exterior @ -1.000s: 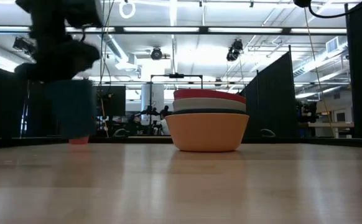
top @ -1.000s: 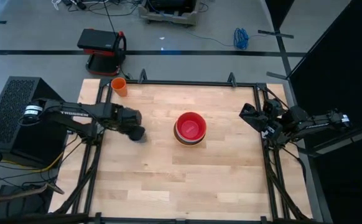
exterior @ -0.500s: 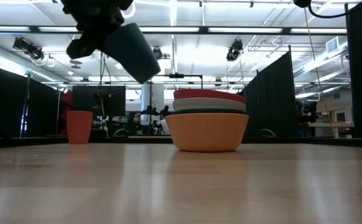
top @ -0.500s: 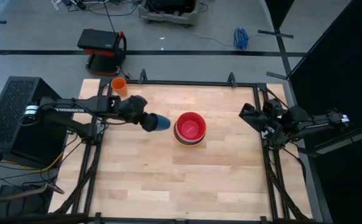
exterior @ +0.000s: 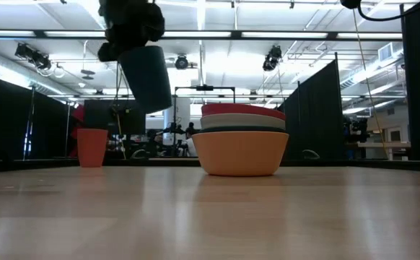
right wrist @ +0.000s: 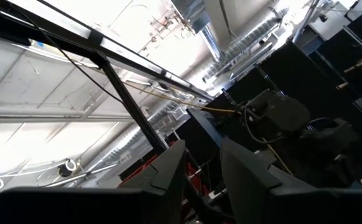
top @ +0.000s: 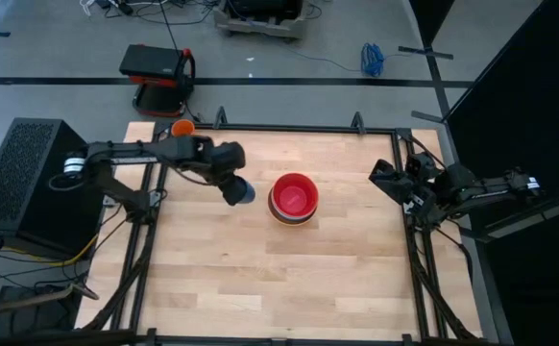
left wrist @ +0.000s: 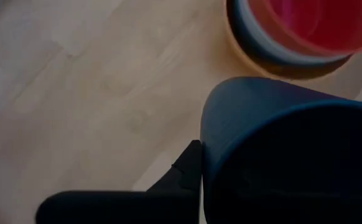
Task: Nest bowls inside each other
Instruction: Move the blue cup beside the stack of bowls
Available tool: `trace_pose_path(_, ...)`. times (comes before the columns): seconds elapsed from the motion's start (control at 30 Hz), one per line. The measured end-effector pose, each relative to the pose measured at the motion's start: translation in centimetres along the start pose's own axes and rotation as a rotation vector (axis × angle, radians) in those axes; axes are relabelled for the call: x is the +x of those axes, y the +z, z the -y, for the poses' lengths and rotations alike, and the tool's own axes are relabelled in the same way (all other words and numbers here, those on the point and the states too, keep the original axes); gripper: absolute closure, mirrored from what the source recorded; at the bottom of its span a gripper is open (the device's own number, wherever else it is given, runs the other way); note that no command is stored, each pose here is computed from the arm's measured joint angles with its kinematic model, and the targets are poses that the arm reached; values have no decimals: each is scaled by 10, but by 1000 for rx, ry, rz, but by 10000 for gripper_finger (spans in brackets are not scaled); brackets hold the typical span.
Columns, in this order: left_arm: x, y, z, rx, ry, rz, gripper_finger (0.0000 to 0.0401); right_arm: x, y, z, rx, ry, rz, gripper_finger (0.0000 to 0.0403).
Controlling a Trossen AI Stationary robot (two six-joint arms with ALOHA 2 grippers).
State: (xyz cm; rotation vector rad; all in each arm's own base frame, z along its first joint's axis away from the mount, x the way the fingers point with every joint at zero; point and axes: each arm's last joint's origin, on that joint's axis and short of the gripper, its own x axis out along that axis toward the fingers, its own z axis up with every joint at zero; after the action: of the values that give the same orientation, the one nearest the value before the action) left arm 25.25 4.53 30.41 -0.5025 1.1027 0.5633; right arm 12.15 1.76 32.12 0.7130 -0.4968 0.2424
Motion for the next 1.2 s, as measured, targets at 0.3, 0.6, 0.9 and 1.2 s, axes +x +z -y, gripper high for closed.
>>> trace_pose_path(0.3,20,19,-2,131,59,-166,401,0,0,0,10,1,0,312)
trace_pose_path(0.6,42,28,1,209,41,-267,401,0,0,0,12,2,-1,312)
trace_pose_path(0.9,58,31,5,226,31,-293,401,0,0,0,12,3,-2,312)
trace_pose_path(1.2,75,36,9,233,12,-297,401,0,0,0,11,3,-1,312)
